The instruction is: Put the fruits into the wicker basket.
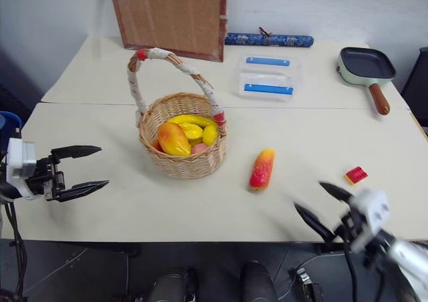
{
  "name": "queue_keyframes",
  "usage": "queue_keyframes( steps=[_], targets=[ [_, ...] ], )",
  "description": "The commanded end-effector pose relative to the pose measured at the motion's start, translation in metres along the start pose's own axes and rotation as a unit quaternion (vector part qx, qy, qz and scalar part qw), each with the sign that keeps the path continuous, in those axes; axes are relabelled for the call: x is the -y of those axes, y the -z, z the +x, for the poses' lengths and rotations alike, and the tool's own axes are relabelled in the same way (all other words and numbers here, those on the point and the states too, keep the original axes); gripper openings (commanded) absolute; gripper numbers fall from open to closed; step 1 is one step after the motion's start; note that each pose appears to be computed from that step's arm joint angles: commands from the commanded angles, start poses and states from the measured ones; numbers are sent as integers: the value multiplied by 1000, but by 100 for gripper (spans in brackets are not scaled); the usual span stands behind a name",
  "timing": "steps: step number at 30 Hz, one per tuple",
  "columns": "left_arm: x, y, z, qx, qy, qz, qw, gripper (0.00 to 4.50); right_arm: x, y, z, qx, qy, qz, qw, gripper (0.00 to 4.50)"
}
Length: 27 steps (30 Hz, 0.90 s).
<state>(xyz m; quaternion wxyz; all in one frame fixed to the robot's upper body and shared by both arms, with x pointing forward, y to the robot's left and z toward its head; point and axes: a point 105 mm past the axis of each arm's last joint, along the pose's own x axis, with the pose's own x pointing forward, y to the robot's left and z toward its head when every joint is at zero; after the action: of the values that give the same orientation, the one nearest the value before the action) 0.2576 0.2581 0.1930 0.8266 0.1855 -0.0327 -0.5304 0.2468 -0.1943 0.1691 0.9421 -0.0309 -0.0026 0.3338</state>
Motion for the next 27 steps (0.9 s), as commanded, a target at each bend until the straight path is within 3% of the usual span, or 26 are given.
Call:
queue_keyframes(
  steps=[1, 6, 10, 16, 19, 24, 27],
  targets=[
    [14, -15, 7, 20, 43, -16, 999, 443, 1, 4, 32, -73, 14, 32, 997, 450],
    [25, -26, 19, 27, 53, -9, 998, 443, 29, 12, 79, -146, 115, 65, 980, 450],
    [32, -30, 21, 28, 48, -2, 998, 443, 16, 18, 94, -174, 102, 92, 975, 450],
    [35, -31, 20, 30, 29, 5, 999, 443, -5, 62, 88, -270, 77, 161, 946, 450],
    [36, -33, 20, 32, 25, 4, 999, 450, -10, 59, 86, -271, 59, 182, 944, 389],
    [36, -33, 19, 34, 17, -1, 999, 450, -23, 27, 84, -226, -40, 131, 964, 228],
    [33, -36, 19, 44, 3, -7, 999, 450, -38, -15, 84, -135, -139, 72, 978, 209]
  ],
)
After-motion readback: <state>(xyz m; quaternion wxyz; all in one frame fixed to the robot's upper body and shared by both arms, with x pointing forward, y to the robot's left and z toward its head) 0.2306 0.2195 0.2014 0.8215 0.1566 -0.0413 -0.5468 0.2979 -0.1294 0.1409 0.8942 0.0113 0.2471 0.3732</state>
